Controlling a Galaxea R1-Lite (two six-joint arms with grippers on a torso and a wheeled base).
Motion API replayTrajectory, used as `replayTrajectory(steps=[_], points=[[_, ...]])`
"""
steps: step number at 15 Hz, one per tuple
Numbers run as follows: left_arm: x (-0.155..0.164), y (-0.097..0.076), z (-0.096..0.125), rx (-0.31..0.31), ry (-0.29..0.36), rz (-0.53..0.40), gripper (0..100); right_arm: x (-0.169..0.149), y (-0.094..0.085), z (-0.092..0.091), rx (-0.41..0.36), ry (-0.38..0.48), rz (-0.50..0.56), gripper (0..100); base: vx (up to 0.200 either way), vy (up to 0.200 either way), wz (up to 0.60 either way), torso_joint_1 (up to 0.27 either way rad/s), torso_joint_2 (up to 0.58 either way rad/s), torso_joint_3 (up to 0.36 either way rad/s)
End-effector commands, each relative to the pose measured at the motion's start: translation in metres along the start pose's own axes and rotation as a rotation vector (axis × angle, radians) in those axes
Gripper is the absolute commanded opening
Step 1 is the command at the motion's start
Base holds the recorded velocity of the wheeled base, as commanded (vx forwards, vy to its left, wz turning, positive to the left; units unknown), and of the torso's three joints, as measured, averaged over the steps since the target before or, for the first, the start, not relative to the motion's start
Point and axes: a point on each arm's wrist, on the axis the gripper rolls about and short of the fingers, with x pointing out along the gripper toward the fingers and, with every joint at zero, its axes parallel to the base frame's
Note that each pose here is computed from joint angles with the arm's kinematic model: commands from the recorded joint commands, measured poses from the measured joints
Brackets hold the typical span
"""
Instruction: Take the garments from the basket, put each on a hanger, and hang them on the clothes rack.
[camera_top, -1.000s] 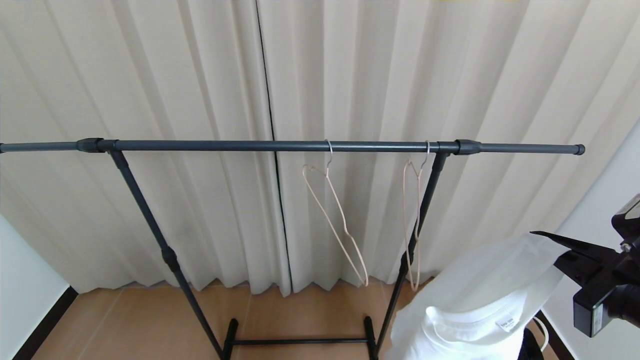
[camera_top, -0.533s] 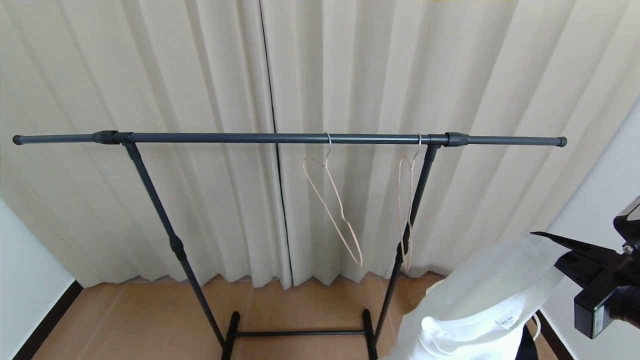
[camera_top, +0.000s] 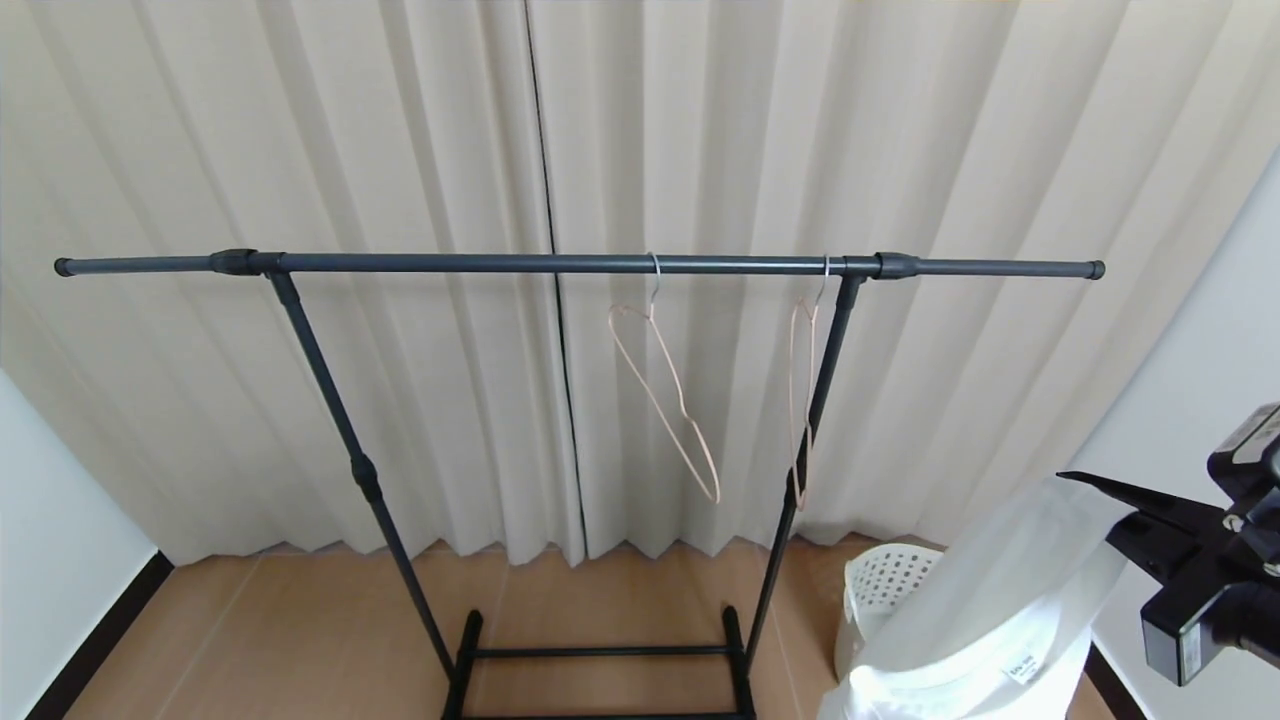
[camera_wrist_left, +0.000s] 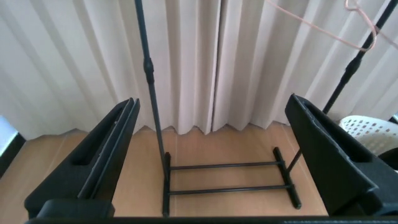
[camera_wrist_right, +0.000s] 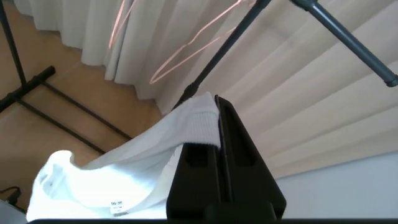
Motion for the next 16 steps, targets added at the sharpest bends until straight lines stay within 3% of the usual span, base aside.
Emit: replayTrajectory(steps=[1,4,5,7,9,10,11,12,14,16], points=[[0.001,0.000,0.016,0.065,0.030,-0.034,100,0.009,0.000,0.013,-0.015,-0.013,0.007,0,0.000,0.000,0.00,0.000,0.00,0.000],[0.035,0.001,0.065,-0.008,0.227,-0.117,100,0.029,0.005,0.026,-0.014,-0.016,0.072,0,0.000,0.000,0.00,0.000,0.00,0.000],[0.062,-0.002,0.079,-0.020,0.346,-0.232,100,0.032,0.007,0.022,0.041,-0.033,0.158,0,0.000,0.000,0.00,0.000,0.00,0.000],[0.088,-0.013,0.085,-0.002,0.467,-0.387,100,0.034,0.006,0.021,0.081,-0.041,0.203,0,0.000,0.000,0.00,0.000,0.00,0.000],[0.107,-0.039,0.093,-0.027,0.545,-0.578,100,0.035,0.005,0.025,0.116,-0.074,0.198,0,0.000,0.000,0.00,0.000,0.00,0.000],[0.113,-0.048,0.097,-0.036,0.565,-0.626,100,0.036,0.005,0.025,0.119,-0.079,0.196,0,0.000,0.000,0.00,0.000,0.00,0.000],[0.129,-0.076,0.105,-0.067,0.610,-0.718,100,0.040,0.008,0.026,0.130,-0.083,0.200,0,0.000,0.000,0.00,0.000,0.00,0.000],[0.139,-0.087,0.106,-0.071,0.628,-0.736,100,0.042,0.009,0.027,0.138,-0.087,0.200,0,0.000,0.000,0.00,0.000,0.00,0.000],[0.177,-0.127,0.094,-0.050,0.708,-0.757,100,0.048,0.017,0.033,0.184,-0.117,0.221,0,0.000,0.000,0.00,0.000,0.00,0.000],[0.206,-0.156,0.080,-0.066,0.728,-0.757,100,0.053,0.021,0.035,0.196,-0.131,0.225,0,0.000,0.000,0.00,0.000,0.00,0.000]])
